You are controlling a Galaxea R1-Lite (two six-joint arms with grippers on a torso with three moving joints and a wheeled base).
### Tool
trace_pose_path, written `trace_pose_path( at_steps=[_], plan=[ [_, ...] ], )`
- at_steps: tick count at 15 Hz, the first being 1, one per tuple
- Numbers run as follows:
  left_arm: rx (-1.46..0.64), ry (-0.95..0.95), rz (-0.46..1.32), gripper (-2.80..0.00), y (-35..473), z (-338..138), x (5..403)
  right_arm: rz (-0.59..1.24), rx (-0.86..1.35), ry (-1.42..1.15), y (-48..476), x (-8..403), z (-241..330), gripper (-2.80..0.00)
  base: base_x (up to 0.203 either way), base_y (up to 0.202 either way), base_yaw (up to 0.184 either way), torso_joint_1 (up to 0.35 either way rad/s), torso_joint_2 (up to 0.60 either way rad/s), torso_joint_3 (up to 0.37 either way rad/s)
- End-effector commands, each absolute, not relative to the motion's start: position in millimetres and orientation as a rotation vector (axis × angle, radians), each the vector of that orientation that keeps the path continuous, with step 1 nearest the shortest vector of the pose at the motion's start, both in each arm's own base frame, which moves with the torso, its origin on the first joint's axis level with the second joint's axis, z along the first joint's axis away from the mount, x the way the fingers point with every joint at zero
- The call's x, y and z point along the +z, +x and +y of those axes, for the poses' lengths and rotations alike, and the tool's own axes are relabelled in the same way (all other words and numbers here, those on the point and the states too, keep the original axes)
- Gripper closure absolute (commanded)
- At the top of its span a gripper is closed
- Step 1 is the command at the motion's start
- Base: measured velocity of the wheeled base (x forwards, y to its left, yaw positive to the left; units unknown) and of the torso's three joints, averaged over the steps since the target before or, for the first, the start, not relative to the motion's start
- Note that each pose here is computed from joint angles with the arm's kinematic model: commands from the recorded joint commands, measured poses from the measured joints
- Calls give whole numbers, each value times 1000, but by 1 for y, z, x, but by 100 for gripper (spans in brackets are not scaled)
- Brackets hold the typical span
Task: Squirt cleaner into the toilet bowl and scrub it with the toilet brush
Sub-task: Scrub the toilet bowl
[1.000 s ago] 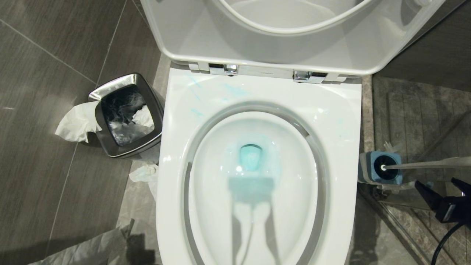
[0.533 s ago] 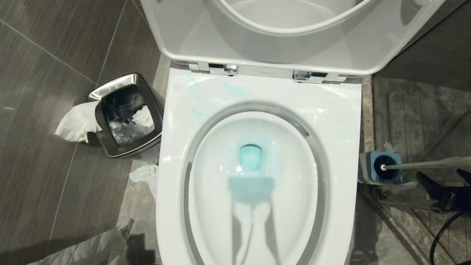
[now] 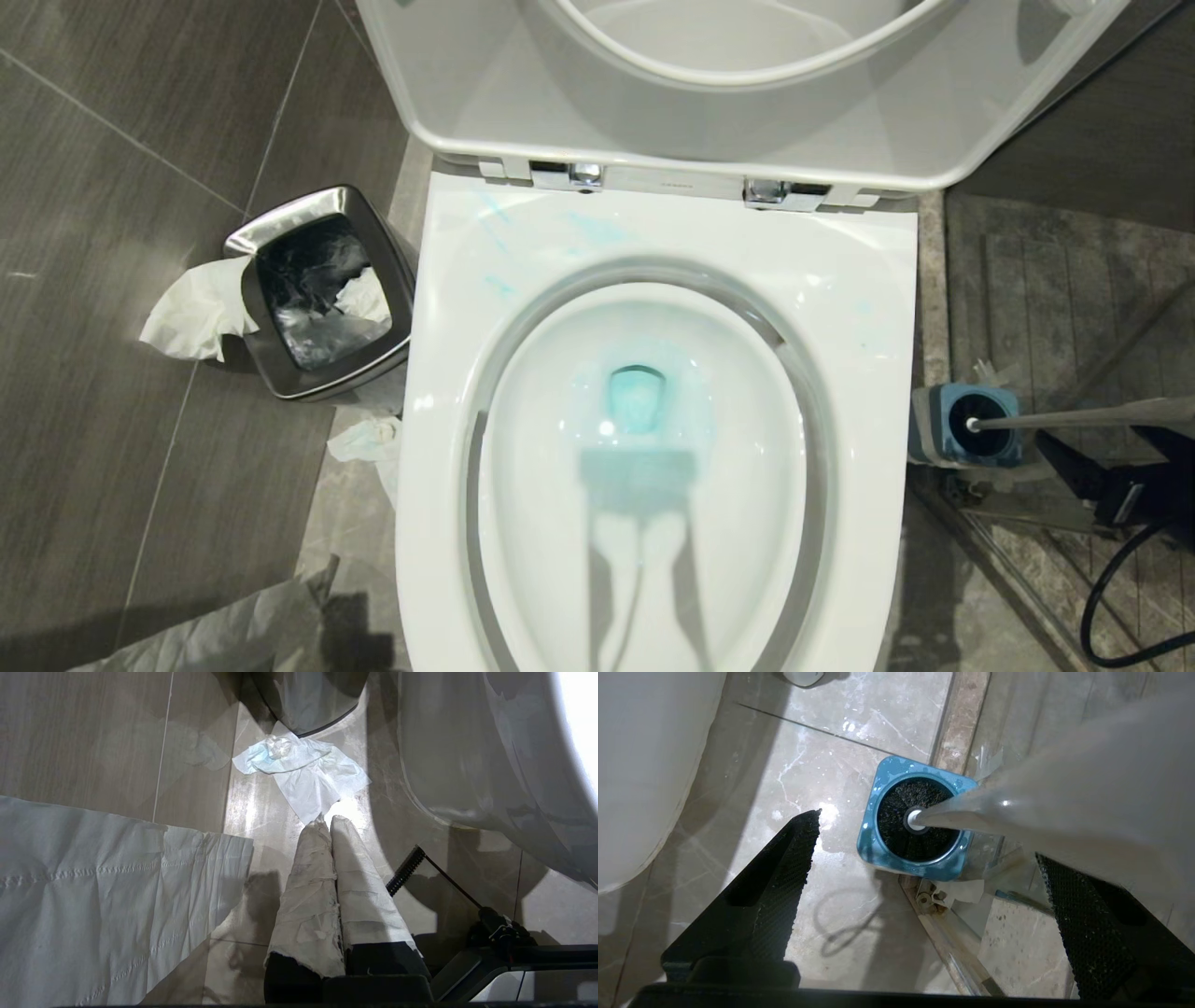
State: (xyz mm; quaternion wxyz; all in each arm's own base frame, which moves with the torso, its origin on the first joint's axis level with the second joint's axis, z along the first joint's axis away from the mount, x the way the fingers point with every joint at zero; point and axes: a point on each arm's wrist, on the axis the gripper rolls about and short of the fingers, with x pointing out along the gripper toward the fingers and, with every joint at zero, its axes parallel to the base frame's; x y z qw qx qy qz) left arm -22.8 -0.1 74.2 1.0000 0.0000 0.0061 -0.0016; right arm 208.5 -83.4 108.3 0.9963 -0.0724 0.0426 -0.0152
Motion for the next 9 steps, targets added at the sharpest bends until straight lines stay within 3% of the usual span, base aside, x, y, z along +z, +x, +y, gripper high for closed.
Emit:
trace_pose_path(
  at_steps=[1, 9],
  plan=[
    [-3, 0, 14, 0, -23, 0, 74, 75, -29, -152, 213, 109, -85, -280, 0, 0, 0, 0, 0, 0],
    [-4, 0, 13, 0, -23, 0, 74, 11, -31, -172, 229, 120, -92, -280, 0, 0, 0, 0, 0, 0]
  ],
)
